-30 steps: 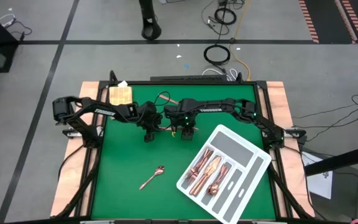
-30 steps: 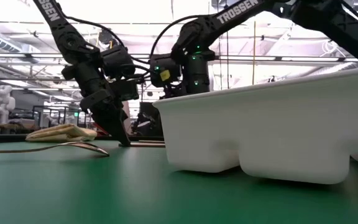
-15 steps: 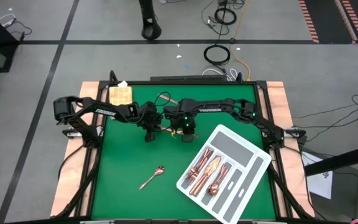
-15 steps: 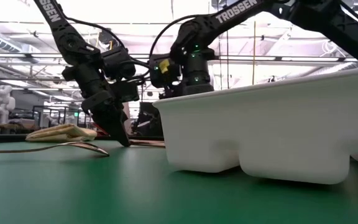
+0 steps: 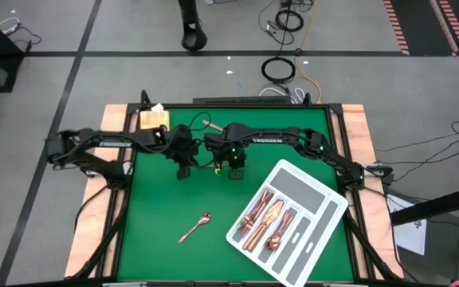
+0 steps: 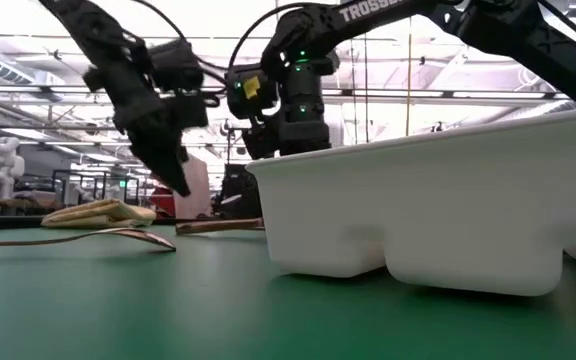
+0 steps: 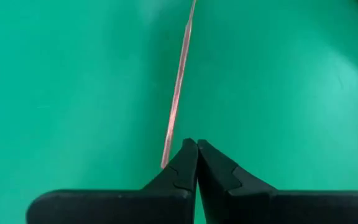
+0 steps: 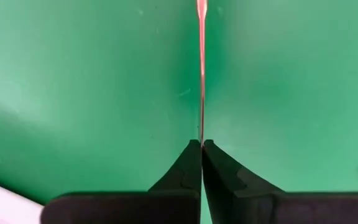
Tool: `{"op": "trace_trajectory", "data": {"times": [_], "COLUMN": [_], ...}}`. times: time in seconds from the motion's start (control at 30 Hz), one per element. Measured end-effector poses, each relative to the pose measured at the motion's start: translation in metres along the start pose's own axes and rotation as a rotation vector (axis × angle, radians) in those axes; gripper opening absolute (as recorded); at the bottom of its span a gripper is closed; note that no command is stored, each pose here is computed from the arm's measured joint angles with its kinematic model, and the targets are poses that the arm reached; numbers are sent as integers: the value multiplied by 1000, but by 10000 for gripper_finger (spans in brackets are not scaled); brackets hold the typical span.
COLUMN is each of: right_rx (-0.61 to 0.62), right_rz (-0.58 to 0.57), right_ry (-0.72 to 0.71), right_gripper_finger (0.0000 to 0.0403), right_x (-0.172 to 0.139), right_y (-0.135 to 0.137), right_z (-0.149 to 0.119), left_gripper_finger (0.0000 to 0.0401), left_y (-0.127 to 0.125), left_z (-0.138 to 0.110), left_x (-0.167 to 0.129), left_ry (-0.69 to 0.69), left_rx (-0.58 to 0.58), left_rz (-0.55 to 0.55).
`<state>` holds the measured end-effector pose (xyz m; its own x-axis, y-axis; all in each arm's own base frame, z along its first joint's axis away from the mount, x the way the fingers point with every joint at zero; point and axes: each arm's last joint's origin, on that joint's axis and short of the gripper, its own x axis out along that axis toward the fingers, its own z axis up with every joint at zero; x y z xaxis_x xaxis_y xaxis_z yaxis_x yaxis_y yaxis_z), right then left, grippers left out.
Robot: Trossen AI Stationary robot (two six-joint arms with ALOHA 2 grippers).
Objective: Sort silverware
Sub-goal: Put the bronze knife into the silverware tray
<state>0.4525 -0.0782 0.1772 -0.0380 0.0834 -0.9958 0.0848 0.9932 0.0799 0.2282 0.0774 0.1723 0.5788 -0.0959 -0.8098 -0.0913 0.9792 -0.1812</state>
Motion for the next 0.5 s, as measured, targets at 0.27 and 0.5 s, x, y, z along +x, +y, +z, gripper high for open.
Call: {"op": "trace_trajectory", "data": {"times": [0.27,0.5], "right_rx": [7,-8], "right_rz": [-7,-4], "right_ry": [-4,-4], "right_gripper_finger": [1,1], "right_x": [-4,-4], "right_y": [6,14], "right_z": [0,1], "left_gripper_finger": [17,51], "left_y": [6,8], "left_z": [-4,-11], "left_x": [-8,9], "left_ry": [-14,57], "left_rx": [21,33], "left_rz": [14,-102]}}
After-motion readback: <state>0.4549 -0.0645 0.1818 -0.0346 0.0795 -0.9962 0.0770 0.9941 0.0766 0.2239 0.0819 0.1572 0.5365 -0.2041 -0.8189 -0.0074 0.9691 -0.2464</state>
